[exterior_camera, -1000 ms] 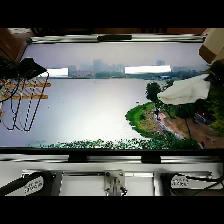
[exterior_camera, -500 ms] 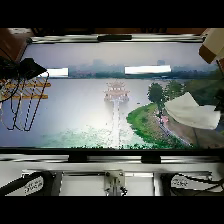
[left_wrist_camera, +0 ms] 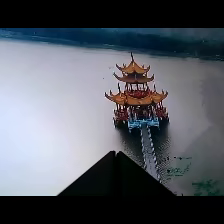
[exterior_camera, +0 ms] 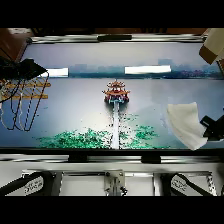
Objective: Fold the shirts.
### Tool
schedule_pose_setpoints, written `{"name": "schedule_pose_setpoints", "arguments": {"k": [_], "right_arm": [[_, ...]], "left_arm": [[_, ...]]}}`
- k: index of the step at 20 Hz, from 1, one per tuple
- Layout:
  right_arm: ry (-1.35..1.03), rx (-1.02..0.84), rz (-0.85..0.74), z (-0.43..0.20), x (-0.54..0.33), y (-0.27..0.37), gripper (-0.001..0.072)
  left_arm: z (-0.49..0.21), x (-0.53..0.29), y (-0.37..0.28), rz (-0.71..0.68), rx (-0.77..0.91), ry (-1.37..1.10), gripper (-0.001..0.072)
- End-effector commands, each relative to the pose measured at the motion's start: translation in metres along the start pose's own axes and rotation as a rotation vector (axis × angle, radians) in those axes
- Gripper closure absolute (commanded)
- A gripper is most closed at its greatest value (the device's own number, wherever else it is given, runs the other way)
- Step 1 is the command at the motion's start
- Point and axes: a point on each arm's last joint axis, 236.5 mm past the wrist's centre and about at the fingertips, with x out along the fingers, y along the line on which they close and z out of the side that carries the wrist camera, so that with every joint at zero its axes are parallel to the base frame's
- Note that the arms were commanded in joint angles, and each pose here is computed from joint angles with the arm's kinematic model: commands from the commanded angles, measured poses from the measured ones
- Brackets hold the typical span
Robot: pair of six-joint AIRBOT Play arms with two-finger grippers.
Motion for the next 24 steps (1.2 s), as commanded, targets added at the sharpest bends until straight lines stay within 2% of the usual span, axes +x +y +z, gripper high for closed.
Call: {"name": "schedule_pose_setpoints", "arguments": {"k": [1,7,8,9,10,11,14,16,17,19,21,22,23,24], "right_arm": [[0.021,0.047,-0.026,-0.023,0.036,-0.008,0.0647],[0.042,0.085,-0.035,-0.046,0.075,-0.011,0.0647],[0.040,0.083,-0.043,-0.046,0.077,-0.013,0.0625],[0.036,0.079,-0.065,-0.045,0.077,-0.018,0.0472],[0.046,0.045,-0.094,-0.048,0.075,-0.025,0.0275],[0.069,-0.025,-0.152,-0.052,0.070,-0.040,0.0250],[0.093,-0.106,-0.452,-0.050,0.016,-0.110,0.0253],[-0.076,-0.156,-0.406,-0.015,-0.030,-0.102,0.0253],[-0.242,-0.169,-0.343,0.013,-0.064,-0.083,0.0252],[-0.639,-0.235,-0.170,0.061,-0.151,-0.014,0.0252],[-0.997,-0.329,0.041,0.070,-0.235,0.085,0.0252],[-1.094,-0.400,0.093,0.061,-0.254,0.130,0.0249],[-1.117,-0.459,0.118,0.047,-0.253,0.170,0.0155],[-1.045,-0.468,0.144,0.037,-0.229,0.202,0.0117]], "left_arm": [[0.000,0.000,0.000,0.000,0.002,0.000,0.0671],[-0.008,0.000,-0.002,-0.009,0.002,0.034,0.0671],[-0.009,0.000,-0.002,-0.010,0.002,0.038,0.0671],[-0.009,0.000,-0.003,-0.010,0.002,0.040,0.0671],[-0.009,0.000,-0.003,-0.010,0.005,0.040,0.0671],[-0.009,0.000,-0.003,-0.010,0.005,0.040,0.0671],[-0.011,0.002,-0.007,-0.018,0.088,0.046,0.0671],[-0.011,0.007,-0.006,0.014,0.144,0.047,0.0673],[-0.011,0.010,-0.001,0.058,0.185,0.052,0.0673],[-0.018,0.014,0.030,0.286,0.329,0.135,0.0674],[-0.020,0.007,0.069,0.600,0.440,0.243,0.0673],[-0.028,0.010,0.075,0.668,0.451,0.295,0.0651],[-0.045,0.021,0.071,0.657,0.454,0.362,0.0385],[-0.066,0.033,0.068,0.647,0.420,0.437,0.0004]]}}
